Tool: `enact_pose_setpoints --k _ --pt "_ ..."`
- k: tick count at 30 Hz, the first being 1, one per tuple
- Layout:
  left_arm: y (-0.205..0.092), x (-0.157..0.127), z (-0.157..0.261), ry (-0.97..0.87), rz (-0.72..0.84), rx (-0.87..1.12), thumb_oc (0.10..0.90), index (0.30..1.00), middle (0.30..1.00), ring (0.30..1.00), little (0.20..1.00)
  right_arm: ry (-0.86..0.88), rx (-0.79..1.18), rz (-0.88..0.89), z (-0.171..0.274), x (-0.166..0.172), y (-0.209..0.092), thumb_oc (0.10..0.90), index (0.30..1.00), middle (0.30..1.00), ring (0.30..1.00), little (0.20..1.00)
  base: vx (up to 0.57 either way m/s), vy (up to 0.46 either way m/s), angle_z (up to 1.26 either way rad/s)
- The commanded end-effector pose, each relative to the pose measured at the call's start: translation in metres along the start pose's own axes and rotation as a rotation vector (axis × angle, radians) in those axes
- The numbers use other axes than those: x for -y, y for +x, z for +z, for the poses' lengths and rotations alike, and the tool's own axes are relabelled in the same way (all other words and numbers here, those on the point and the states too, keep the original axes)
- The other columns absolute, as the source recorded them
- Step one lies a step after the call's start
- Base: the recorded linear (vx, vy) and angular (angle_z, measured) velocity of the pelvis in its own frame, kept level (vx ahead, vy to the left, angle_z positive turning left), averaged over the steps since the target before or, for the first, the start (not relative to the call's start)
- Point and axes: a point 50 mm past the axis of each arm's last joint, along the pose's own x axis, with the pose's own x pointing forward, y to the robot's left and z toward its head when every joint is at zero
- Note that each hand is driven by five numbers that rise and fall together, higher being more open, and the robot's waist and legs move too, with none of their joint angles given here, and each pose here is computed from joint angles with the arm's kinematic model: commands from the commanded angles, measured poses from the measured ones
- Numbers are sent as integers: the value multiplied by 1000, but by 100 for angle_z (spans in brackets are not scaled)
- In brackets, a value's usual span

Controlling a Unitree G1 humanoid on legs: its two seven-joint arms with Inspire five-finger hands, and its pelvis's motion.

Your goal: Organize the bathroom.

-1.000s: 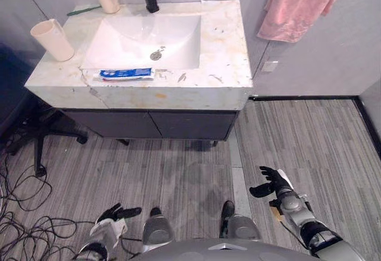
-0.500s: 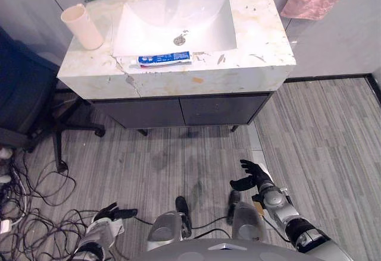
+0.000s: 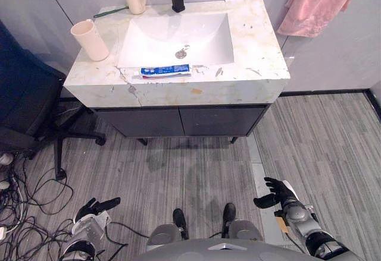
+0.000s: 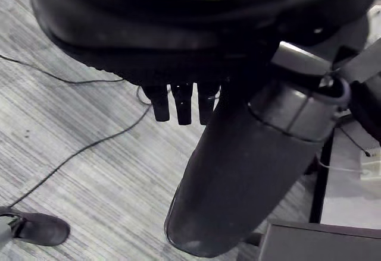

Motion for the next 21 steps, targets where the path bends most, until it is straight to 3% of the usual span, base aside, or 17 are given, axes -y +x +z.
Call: enact_pose_setpoints --k 1,10,21 --pt "0 -1 31 161 -43 149 800 900 900 900 900 -64 117 13 34 3 5 800 900 900 900 900 73 119 30" --pt "1 18 37 240 -117 135 800 900 900 900 900 -34 111 -1 26 -2 2 800 900 900 900 900 120 223 -2" --pt "0 -7 46 112 -34 177 800 900 900 900 900 -49 104 8 17 -4 -2 800 900 900 900 900 90 107 -8"
